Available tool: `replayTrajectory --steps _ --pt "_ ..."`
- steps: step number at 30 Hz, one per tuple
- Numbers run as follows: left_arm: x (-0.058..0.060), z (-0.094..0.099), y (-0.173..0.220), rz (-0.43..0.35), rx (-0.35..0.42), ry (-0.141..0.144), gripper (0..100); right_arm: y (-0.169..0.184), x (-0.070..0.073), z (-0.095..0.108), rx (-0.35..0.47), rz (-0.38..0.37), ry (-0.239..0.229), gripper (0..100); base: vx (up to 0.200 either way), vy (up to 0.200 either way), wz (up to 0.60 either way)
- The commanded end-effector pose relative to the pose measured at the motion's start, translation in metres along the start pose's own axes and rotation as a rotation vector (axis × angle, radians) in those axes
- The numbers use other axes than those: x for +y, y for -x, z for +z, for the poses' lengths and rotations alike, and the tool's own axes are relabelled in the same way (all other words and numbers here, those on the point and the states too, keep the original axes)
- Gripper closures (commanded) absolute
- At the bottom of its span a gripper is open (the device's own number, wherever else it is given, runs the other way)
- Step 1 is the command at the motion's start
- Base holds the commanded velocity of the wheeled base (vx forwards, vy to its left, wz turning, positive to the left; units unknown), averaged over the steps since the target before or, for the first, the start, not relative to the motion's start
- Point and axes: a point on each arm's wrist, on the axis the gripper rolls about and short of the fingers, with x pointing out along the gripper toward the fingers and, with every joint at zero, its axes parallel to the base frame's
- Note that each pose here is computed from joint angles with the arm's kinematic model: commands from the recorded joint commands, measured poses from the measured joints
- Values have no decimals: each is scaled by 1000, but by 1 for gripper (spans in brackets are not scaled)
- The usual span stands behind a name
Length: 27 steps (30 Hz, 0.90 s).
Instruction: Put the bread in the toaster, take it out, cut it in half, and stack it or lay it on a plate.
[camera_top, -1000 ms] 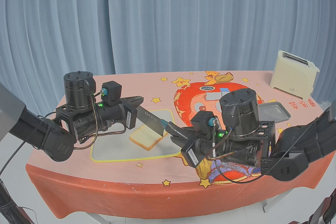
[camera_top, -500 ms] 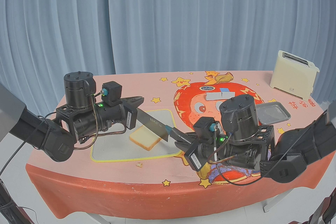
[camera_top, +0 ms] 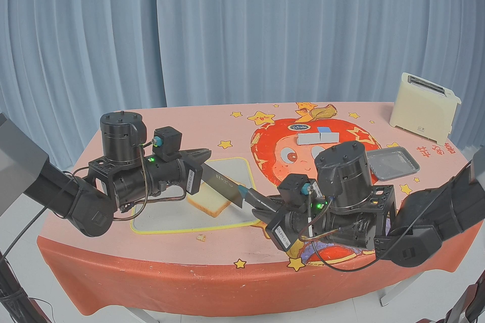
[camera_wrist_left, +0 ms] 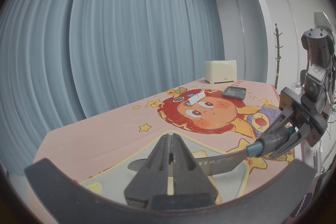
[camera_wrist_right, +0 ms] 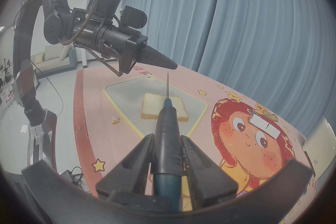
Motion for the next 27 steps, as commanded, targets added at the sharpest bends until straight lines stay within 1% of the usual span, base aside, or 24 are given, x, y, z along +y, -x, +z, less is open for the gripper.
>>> replayTrajectory --steps 1,4,7,10,14,18,22,25,27 --pt "-5 -9 -9 -16 29 1 100 -2 1 -2 10 -1 5 100 0 0 0" --pt "-7 -8 -10 -23 26 -1 100 -1 1 -3 33 -10 6 100 0 0 0" --pt "-12 -7 -14 -37 22 -5 100 -1 2 -3 40 -9 8 100 0 0 0" --pt "-11 -15 -20 -40 45 -1 100 -1 2 -2 36 -10 7 100 0 0 0" --pt "-11 -19 -20 -39 59 1 100 -1 2 -1 30 -11 7 100 0 0 0" --pt "-9 -29 -26 -36 80 6 100 -1 2 1 19 -11 5 100 0 0 0" --pt "-8 -26 -26 -26 37 0 100 -1 1 3 10 -13 4 100 0 0 0" --pt "-8 -31 -29 -29 54 4 100 -1 1 4 11 -13 2 100 0 0 0" --pt "-9 -32 -30 -30 54 3 100 -1 1 3 17 -12 3 100 0 0 0"
